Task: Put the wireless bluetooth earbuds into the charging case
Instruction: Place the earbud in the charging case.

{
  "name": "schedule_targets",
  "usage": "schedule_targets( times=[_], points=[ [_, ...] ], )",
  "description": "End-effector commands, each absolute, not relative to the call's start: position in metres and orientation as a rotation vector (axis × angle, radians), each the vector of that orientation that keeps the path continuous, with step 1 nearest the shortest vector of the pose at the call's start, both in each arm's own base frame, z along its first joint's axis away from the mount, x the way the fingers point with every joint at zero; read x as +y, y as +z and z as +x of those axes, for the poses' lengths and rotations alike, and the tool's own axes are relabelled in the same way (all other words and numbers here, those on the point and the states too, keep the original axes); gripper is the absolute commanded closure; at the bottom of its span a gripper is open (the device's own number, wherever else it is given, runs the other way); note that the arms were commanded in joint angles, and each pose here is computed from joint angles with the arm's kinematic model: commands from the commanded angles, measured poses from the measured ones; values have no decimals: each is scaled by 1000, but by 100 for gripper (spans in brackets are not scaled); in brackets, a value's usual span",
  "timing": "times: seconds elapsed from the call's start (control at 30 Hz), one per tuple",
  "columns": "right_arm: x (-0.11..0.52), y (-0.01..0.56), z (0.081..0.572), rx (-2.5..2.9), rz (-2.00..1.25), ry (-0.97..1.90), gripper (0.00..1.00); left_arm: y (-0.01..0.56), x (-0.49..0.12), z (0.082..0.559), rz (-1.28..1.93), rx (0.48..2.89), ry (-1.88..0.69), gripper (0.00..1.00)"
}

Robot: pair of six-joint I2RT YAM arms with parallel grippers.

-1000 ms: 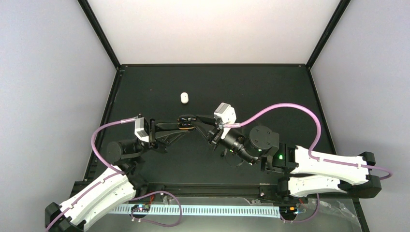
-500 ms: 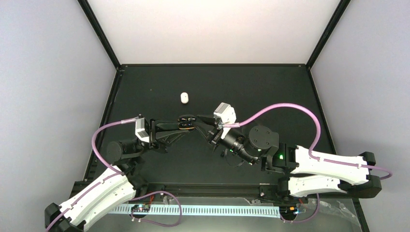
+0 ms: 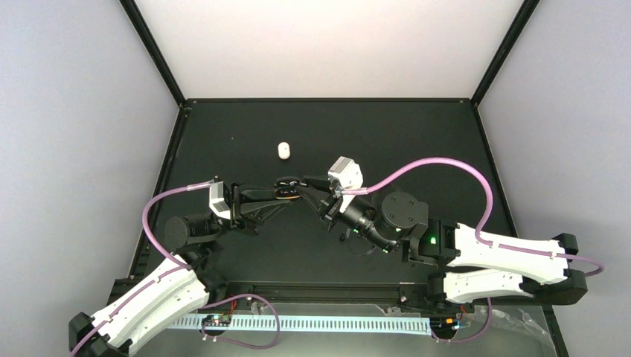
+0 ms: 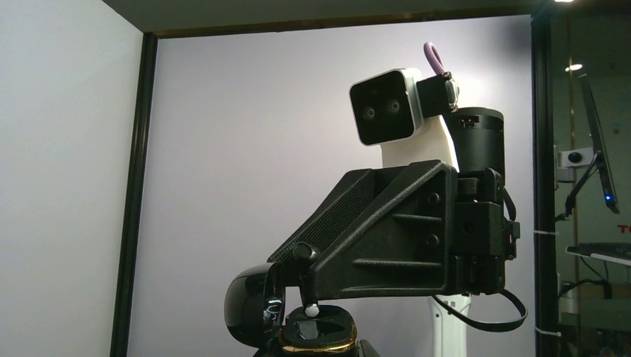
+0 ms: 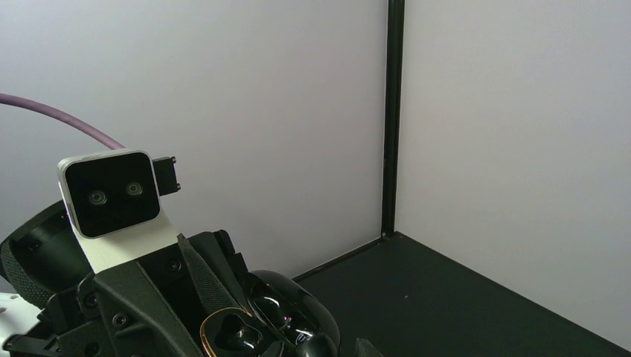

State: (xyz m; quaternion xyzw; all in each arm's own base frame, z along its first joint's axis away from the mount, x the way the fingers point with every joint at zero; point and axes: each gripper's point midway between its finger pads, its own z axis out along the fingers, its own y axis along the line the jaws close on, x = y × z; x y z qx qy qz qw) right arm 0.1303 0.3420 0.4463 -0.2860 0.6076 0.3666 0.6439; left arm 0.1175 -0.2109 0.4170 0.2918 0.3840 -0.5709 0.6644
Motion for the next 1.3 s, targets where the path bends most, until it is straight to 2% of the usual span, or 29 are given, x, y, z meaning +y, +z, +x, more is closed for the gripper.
schedule_targets(
  times=[0.0,0.53,1.27],
  points=[
    [339,456,131,1381,-627,835,79,421,-209,114,661,835,-1276,98],
    [341,454,131,1381,-657,813,99,414,-211,120,653,866,-1261,98],
    [336,449,130,1340,-817,635,99,407,-217,129,660,912,-1239,98]
  ],
)
